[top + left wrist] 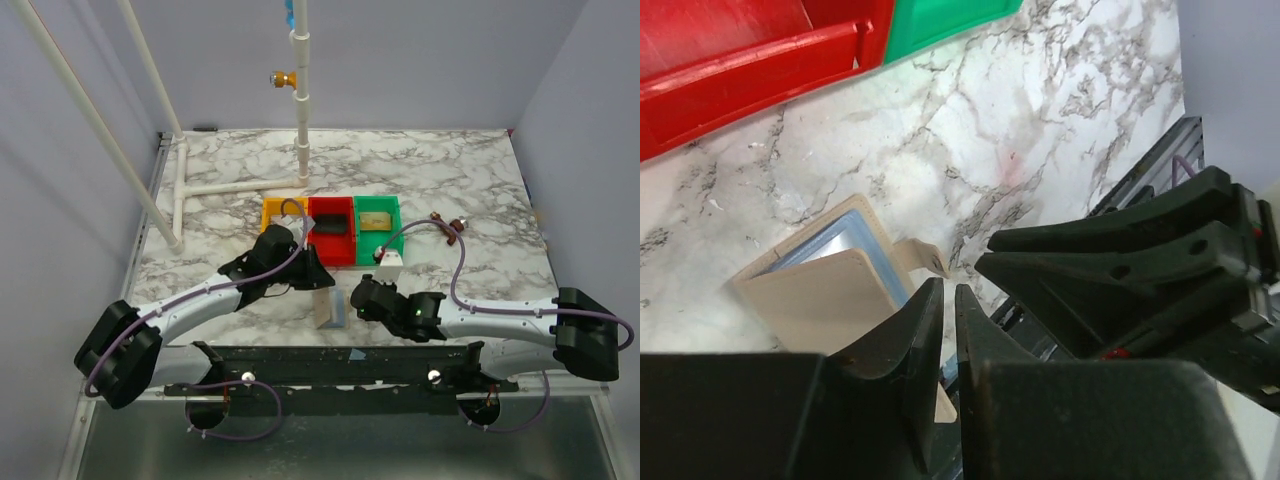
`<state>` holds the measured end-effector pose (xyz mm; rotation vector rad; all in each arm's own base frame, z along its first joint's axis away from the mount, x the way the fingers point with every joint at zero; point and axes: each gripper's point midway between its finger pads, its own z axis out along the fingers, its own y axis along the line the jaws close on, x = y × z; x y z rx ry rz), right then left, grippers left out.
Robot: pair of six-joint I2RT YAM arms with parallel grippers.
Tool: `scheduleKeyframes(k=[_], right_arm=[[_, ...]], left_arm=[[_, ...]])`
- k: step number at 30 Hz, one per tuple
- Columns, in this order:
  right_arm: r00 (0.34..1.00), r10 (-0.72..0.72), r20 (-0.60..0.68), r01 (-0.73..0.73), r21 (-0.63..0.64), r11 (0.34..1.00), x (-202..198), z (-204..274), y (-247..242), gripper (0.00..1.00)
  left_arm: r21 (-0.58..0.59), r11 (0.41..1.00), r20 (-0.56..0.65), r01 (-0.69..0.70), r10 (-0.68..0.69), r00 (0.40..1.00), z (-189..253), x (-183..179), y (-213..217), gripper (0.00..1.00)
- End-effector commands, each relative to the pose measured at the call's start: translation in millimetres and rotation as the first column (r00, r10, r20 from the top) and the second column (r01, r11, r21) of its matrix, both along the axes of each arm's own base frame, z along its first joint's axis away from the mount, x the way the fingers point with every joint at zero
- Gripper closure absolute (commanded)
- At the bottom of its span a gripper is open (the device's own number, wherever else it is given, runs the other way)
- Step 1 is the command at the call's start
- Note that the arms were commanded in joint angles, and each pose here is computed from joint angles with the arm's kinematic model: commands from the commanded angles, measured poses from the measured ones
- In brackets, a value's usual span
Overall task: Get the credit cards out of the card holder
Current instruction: Close the card holder at the corner of the board.
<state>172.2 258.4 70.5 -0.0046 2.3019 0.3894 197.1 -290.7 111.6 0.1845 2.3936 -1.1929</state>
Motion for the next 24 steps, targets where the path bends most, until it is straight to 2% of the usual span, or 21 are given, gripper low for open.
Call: scheduleKeyframes(k=[1, 5, 8, 11, 16, 21, 24], right_arm=[[0.999, -0.032, 0.019, 0.033, -0.019, 0.999, 5, -1, -10, 0.75], [0.999, -0.027, 0.018, 0.028, -0.022, 0.999, 5, -1, -8, 0.75], [1.0, -0.024, 0.015, 0.024, -0.018, 1.0, 5, -1, -7, 0.75], [1.0, -0.023, 0.013, 0.023, -0.018, 1.0, 4, -1, -7, 0.75], [1.0, -0.021, 0.012, 0.022, -0.018, 1.0, 5, -1, -6, 0.74], [1.0, -0.011, 0.011, 0.011, -0.021, 1.0, 6, -1, -2, 0.74], [1.0, -0.004, 0.006, 0.005, -0.029, 1.0, 7, -3, 0, 0.74]], left_arm=[[0.061, 0.998, 0.038, -0.015, 0.013, 0.999, -8, -5, 16, 0.87], [0.054, 0.998, 0.028, -0.043, 0.042, 0.999, -10, -7, 20, 0.89], [0.128, 0.98, 0.027, -0.154, 0.152, 0.988, -19, -3, 41, 0.88], [0.194, 0.959, 0.029, -0.207, 0.206, 0.978, -28, -5, 60, 0.87], [0.186, 0.961, 0.008, -0.203, 0.205, 0.979, -32, -15, 64, 0.9], [0.166, 0.979, -0.068, -0.116, 0.129, 0.989, -41, -32, 52, 0.98], [0.16, 0.985, -0.104, -0.061, 0.079, 0.992, -46, -44, 39, 1.0]])
